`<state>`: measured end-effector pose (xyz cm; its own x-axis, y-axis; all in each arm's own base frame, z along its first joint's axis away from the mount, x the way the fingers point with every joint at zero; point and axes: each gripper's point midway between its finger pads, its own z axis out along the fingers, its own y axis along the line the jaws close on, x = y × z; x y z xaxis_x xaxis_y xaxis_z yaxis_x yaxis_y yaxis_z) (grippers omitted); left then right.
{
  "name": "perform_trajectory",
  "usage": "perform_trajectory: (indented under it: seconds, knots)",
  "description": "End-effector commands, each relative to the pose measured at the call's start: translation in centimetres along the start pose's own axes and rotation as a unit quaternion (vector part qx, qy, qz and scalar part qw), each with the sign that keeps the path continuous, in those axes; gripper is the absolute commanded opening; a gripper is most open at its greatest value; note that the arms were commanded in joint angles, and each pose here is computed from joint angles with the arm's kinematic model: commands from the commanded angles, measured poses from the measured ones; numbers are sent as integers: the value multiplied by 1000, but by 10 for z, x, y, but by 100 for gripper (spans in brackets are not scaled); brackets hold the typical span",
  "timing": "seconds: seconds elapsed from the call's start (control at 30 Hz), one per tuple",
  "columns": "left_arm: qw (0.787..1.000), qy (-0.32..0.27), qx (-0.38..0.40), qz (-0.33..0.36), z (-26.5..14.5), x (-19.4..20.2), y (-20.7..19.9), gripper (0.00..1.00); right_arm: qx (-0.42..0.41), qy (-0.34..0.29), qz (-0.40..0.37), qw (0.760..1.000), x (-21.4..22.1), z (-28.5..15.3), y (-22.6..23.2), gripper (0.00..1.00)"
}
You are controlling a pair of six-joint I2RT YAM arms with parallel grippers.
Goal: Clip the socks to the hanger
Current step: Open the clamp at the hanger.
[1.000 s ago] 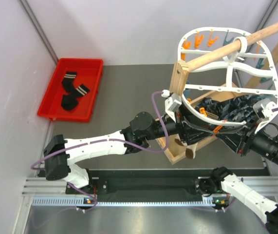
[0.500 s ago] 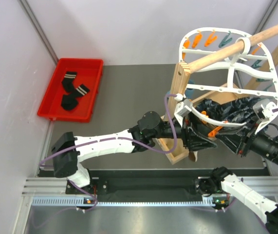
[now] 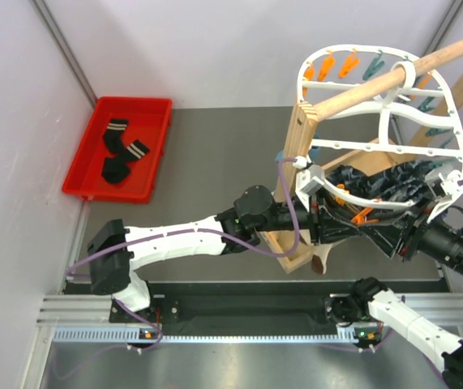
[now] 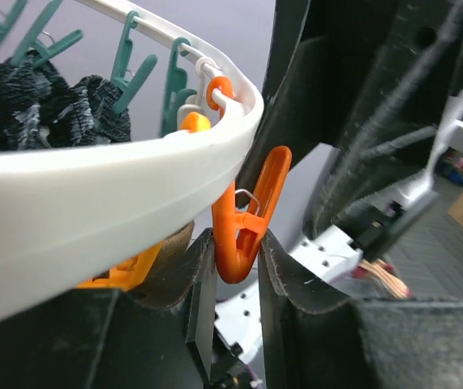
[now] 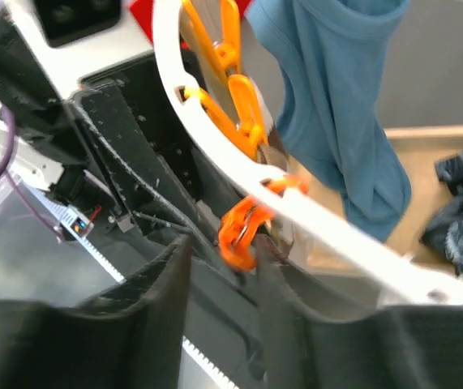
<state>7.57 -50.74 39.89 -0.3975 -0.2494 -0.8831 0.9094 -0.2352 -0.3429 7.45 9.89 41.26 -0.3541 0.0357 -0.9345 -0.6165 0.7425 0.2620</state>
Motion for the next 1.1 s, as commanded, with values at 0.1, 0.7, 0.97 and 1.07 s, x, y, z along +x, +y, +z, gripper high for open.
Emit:
perform_trajectory:
  seconds: [0.1, 0.7, 0.97, 1.07]
  knots:
    - [973, -42, -165, 156, 13, -34, 13, 0, 88, -18, 102, 991, -3, -10, -22, 66]
    - [759, -3, -439, 481, 30, 23, 22, 0, 246, -78, 240, 936, -10, -37, -64, 66]
    - [708, -8, -458, 538, 40, 31, 19, 0, 273, -75, 258, 924, 11, -32, -77, 61]
    - [705, -6, -456, 544, 40, 33, 20, 0, 277, -77, 253, 924, 14, -34, -79, 61]
